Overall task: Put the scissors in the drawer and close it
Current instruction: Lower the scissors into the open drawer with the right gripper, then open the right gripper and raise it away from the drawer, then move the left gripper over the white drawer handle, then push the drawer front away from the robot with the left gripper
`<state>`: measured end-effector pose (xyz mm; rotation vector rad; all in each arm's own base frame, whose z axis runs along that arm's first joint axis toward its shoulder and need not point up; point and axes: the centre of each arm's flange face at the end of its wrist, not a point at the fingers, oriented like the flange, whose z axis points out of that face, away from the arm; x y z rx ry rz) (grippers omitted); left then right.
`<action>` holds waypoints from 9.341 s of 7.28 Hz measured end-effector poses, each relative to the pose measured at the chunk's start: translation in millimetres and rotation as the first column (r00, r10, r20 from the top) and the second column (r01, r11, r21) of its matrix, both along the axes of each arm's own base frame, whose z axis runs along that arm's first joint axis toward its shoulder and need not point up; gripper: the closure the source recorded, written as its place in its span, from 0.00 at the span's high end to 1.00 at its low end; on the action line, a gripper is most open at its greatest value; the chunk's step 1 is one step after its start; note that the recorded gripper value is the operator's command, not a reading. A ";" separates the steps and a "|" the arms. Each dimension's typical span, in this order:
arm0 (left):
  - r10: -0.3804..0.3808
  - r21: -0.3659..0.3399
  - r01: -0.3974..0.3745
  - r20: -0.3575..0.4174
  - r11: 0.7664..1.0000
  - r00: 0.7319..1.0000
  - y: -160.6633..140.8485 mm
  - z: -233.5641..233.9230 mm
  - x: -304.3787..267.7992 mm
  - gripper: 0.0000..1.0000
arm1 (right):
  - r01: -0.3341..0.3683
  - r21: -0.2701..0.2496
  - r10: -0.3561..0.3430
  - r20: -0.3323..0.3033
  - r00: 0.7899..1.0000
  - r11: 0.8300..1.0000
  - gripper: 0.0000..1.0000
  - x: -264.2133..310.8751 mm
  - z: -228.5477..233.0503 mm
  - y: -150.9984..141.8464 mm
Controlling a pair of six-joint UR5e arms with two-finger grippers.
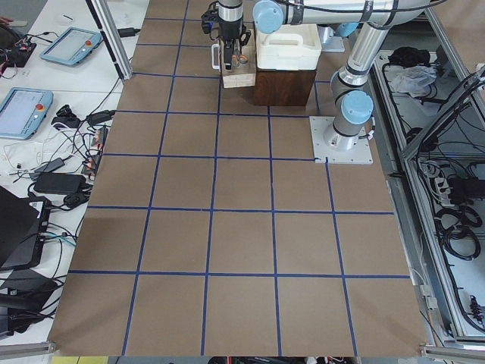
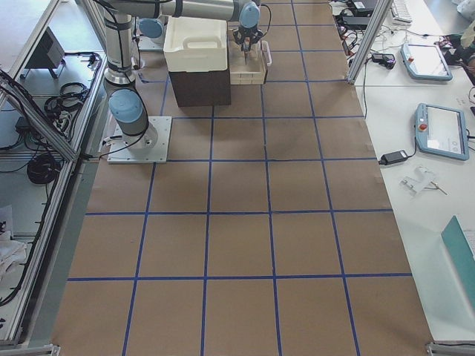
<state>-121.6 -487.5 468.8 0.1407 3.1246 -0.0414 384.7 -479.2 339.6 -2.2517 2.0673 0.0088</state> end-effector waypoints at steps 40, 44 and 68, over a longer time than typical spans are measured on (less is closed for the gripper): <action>0.279 0.074 -0.279 0.021 0.957 0.960 -137.0 -193.1 -177.2 1.00 | 0.997 -0.023 -0.994 0.084 -0.074 -0.076 1.00 -222.8 193.3 2.6; 0.276 0.135 -0.278 0.035 0.951 0.960 -125.8 -176.5 -177.2 1.00 | 0.996 -0.041 -0.994 0.089 -0.070 -0.074 1.00 -224.6 192.7 2.7; 0.296 0.249 -0.297 0.042 0.922 0.954 -110.2 -179.0 -177.0 1.00 | 0.996 -0.063 -0.997 0.047 -0.067 -0.070 1.00 -224.6 191.5 11.7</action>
